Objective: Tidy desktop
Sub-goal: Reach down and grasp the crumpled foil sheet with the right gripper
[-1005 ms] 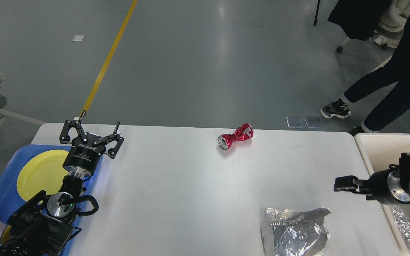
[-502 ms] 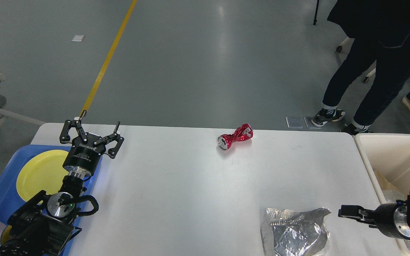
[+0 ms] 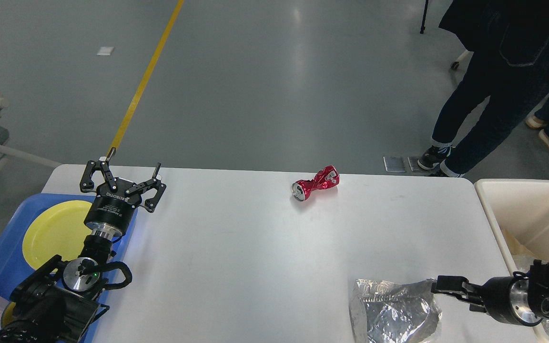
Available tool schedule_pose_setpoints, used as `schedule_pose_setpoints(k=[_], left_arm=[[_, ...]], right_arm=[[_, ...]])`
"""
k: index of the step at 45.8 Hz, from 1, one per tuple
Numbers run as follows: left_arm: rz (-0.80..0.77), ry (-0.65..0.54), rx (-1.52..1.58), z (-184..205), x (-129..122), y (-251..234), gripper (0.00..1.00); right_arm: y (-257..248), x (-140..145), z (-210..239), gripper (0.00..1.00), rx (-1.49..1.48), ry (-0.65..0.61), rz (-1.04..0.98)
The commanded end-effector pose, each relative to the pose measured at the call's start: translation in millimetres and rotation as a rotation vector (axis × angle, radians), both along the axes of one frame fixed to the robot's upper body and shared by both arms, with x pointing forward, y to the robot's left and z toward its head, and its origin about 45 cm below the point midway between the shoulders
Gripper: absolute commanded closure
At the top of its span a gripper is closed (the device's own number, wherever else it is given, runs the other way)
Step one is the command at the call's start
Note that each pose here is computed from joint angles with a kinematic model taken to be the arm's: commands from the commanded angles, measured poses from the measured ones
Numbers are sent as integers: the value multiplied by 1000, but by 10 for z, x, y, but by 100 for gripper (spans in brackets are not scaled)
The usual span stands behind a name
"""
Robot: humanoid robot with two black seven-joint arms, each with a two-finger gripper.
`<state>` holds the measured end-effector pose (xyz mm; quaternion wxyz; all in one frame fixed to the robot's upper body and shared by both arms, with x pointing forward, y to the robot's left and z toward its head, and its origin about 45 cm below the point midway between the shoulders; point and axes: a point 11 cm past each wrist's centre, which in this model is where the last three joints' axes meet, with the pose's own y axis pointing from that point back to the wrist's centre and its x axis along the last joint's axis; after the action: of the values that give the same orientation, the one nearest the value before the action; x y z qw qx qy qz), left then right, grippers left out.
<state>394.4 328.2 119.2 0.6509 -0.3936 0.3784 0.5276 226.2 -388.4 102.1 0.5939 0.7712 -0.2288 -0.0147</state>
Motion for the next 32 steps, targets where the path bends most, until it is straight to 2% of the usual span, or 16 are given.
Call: schedule_pose_setpoints(k=[1,11,23,26,27,31,32], left_arm=[[0,0,0,0,0,0,0],[1,0,-1,0,0,1,0],[0,0,0,0,0,0,0],[-1,-1,0,1,0,-1,0],[0,0,0,0,0,0,0],[-1,-1,0,1,0,-1,0],[-1,-1,0,1,0,-1,0]], right_arm=[[36,-30,-37,0,6,11,0],[26,-177,-149,0,6,29,-15],[85,-218,-201,0,41,-34,5],[106,-228,-200,4,64,-49,10],[116,-246,-210,9,69,-51,12],[134,-310,-259,47,76,-72,25],[127,-324,-270,51,70,-77,26]])
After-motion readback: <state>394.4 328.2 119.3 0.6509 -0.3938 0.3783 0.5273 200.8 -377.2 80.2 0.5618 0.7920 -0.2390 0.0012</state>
